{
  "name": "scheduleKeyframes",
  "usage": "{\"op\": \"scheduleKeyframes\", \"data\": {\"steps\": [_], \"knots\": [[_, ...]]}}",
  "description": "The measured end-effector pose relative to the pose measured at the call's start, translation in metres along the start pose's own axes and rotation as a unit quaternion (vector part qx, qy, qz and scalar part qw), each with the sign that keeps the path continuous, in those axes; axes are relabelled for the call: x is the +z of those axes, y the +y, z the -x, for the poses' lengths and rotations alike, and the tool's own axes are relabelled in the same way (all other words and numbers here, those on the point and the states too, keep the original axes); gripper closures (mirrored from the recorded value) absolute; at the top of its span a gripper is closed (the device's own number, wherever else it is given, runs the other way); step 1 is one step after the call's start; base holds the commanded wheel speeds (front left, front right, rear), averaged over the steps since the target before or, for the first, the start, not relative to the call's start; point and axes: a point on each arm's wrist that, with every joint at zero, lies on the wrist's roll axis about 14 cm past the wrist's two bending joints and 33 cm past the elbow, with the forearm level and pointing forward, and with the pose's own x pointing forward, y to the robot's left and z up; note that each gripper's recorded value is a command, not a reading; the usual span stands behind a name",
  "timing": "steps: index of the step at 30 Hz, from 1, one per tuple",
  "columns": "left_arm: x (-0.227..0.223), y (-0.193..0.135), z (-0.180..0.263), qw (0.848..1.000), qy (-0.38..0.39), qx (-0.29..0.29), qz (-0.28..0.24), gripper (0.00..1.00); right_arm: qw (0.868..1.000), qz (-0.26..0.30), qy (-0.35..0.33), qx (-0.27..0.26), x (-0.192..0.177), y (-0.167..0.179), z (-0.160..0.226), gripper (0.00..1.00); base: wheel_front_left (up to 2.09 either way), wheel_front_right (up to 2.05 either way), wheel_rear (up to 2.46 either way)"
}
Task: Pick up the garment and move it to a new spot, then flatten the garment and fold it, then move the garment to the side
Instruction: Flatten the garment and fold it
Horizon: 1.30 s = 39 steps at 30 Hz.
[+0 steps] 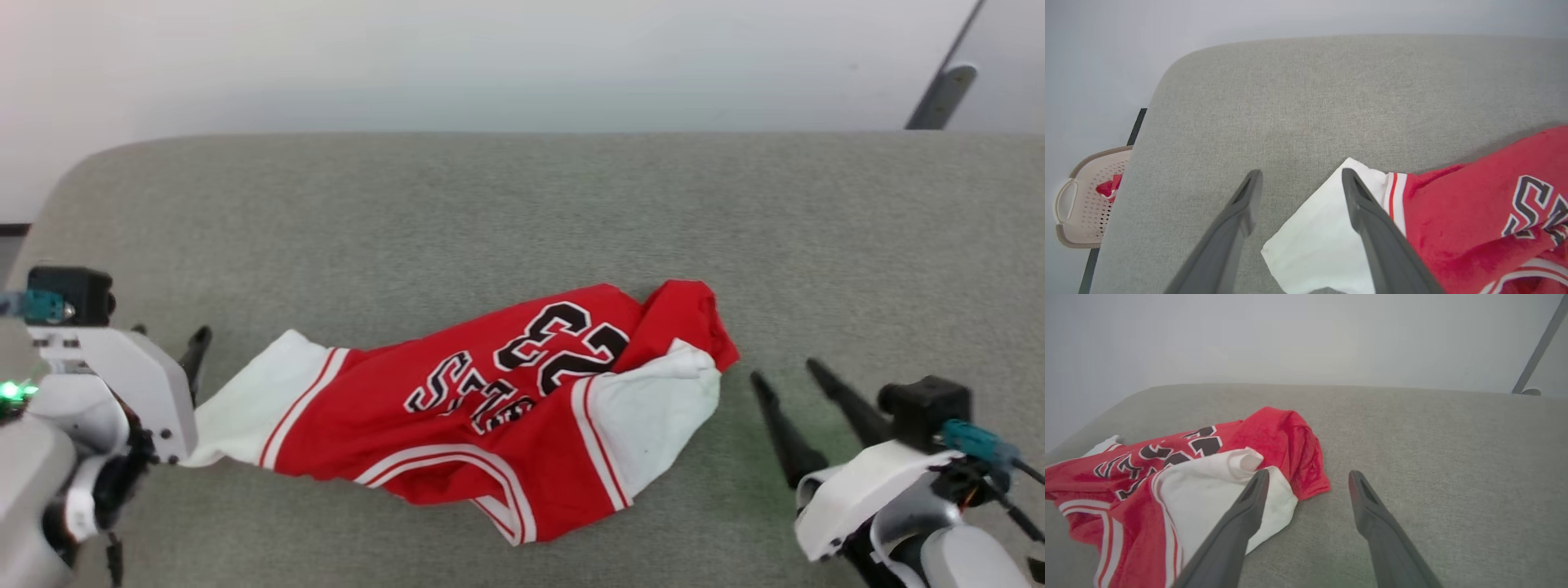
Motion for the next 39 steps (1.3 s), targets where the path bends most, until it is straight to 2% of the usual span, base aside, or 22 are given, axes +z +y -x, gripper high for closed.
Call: {"op": "scheduleKeyframes", "data": {"steps": [7, 14, 22, 23, 24, 25, 32, 39], "knots": [[0.018, -0.004, 0.023, 0.992, -0.123, -0.002, -0.001, 0.00, 0.994, -0.016, 0.102, 0.041, -0.038, 0.022, -0.006, 0.00, 0.00, 0.00, 0.00], [0.021, 0.004, 0.042, 0.978, -0.207, 0.018, 0.032, 0.00, 0.983, -0.020, 0.177, 0.053, -0.067, 0.029, -0.013, 0.00, 0.00, 0.00, 0.00], [0.008, 0.017, 0.051, 0.968, -0.237, 0.053, 0.061, 0.00, 0.973, -0.013, 0.223, 0.058, -0.085, 0.034, -0.029, 0.00, 0.00, 0.00, 0.00], [0.007, 0.018, 0.052, 0.967, -0.239, 0.057, 0.066, 0.00, 0.972, -0.008, 0.227, 0.060, -0.086, 0.035, -0.031, 0.02, 0.00, 0.00, 0.00], [0.004, 0.019, 0.053, 0.967, -0.238, 0.060, 0.068, 0.00, 0.971, -0.008, 0.231, 0.060, -0.088, 0.036, -0.032, 0.60, 0.00, 0.00, 0.00], [0.002, 0.021, 0.053, 0.967, -0.237, 0.064, 0.069, 0.00, 0.971, -0.007, 0.233, 0.062, -0.089, 0.037, -0.034, 1.00, 0.00, 0.00, 0.00], [0.002, 0.030, 0.060, 0.960, -0.257, 0.079, 0.082, 0.00, 0.970, 0.002, 0.235, 0.056, -0.090, 0.034, -0.042, 1.00, 0.00, 0.00, 0.00], [0.008, 0.032, 0.066, 0.952, -0.282, 0.081, 0.083, 0.00, 0.971, 0.012, 0.237, 0.027, -0.074, 0.011, -0.040, 1.00, 0.00, 0.00, 0.00]]}}
